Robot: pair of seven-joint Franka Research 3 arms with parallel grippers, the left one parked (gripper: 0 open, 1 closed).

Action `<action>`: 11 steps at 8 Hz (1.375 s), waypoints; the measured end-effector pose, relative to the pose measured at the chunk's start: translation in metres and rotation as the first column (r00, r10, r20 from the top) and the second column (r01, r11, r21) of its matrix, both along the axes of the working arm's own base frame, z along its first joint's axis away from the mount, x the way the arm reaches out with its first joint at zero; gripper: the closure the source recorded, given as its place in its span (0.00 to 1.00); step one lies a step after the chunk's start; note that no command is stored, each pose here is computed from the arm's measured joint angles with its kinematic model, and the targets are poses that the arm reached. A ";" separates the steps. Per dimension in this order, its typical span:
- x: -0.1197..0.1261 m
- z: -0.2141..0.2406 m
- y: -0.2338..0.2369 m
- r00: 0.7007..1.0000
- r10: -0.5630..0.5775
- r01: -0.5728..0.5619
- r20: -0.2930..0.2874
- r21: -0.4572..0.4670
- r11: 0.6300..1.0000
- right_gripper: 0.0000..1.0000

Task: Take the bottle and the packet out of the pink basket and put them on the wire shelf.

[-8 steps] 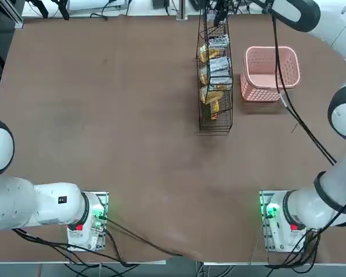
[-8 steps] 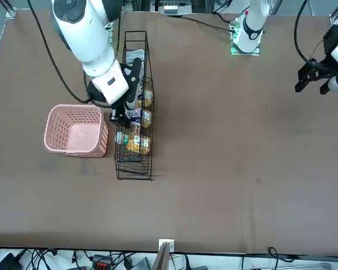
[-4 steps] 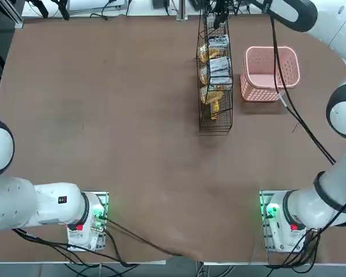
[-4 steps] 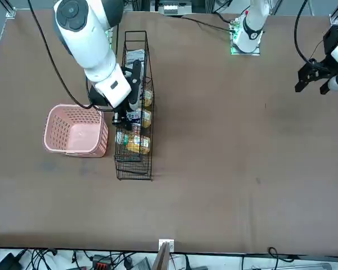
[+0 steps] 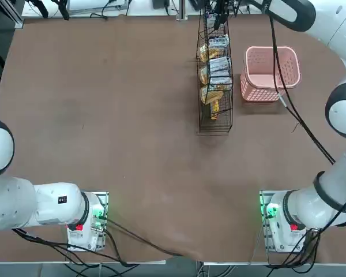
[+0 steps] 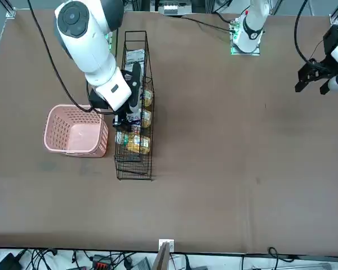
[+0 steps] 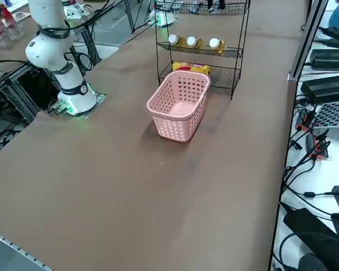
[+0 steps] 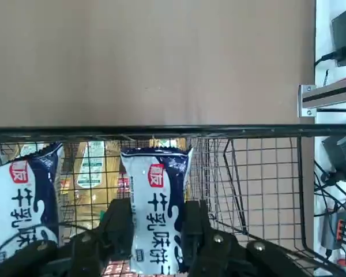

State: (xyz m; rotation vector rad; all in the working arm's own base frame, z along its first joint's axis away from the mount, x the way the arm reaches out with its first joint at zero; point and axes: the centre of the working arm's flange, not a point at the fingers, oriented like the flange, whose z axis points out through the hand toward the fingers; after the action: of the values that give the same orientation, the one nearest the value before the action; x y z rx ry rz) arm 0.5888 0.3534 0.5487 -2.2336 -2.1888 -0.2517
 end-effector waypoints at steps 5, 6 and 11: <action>0.002 0.005 -0.001 1.000 -0.026 0.026 0.011 0.012 1.000 0.00; 0.002 0.010 -0.002 0.999 -0.036 0.035 0.018 0.017 0.999 0.00; -0.004 0.077 -0.062 0.962 -0.273 0.272 0.013 0.048 0.961 0.00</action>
State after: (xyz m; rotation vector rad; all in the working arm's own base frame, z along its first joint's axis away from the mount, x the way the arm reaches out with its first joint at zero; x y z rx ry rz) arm 0.5850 0.2909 0.6252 -2.5128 -1.8559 -0.3231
